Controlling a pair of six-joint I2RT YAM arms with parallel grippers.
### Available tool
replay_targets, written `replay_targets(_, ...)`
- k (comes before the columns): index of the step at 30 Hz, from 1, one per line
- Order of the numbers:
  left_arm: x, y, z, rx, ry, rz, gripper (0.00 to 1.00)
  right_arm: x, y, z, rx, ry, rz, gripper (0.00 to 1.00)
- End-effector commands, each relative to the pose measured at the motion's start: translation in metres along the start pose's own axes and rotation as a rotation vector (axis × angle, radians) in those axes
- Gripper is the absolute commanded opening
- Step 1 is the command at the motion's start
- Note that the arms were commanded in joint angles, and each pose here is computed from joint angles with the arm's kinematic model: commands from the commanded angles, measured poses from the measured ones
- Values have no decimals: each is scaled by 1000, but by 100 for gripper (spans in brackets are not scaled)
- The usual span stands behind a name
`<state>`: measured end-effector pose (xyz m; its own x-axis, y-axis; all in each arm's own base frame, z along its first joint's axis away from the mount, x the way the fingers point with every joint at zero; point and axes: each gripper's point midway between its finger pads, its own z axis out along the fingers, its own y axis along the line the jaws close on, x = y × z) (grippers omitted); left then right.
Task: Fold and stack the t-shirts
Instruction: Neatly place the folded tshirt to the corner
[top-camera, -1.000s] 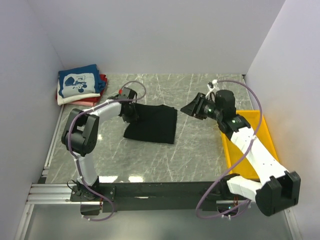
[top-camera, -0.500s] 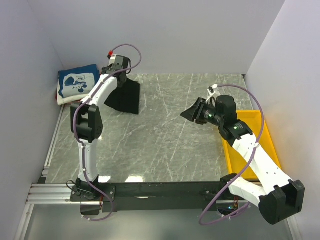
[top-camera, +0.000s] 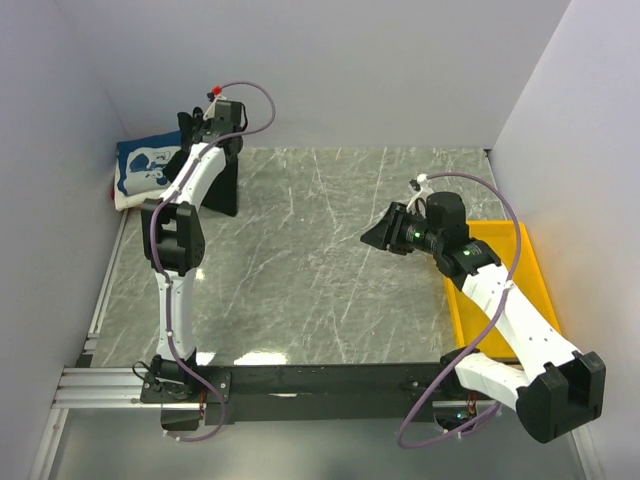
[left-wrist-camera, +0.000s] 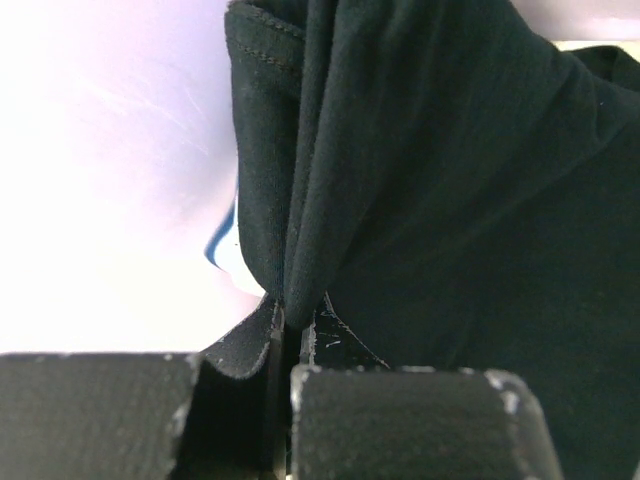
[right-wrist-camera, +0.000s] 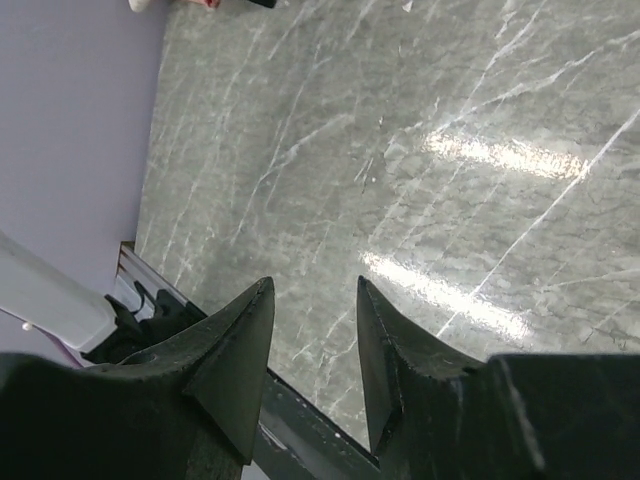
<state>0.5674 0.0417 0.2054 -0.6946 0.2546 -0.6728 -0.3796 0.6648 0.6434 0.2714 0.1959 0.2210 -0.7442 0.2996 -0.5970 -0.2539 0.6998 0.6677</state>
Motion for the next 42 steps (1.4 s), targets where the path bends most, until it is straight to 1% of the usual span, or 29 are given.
replay_targets(1,-59,50,-20,-59,-131,-82,0,-9,13,-1,-32,-10,-38,46)
replay_targets(3,-62,54,-19,-60,-129,-73,0,-11,13,1,-30,-8,-35,46)
replay_targets(7,-79,75,-23,-77,-170,-83,0,-13,14,2,-23,-7,-43,45)
replay_targets(13,-94,100,-29,-73,-216,-125,0,-13,16,6,-24,3,-42,45)
replay_targets(24,-101,128,-23,-40,-254,-191,0,-11,18,14,-11,18,-45,45)
replay_targets(35,-100,142,-9,-7,-260,-247,0,-6,18,26,10,48,-50,44)
replay_targets(42,-92,152,7,22,-251,-294,0,-3,19,34,21,65,-50,43)
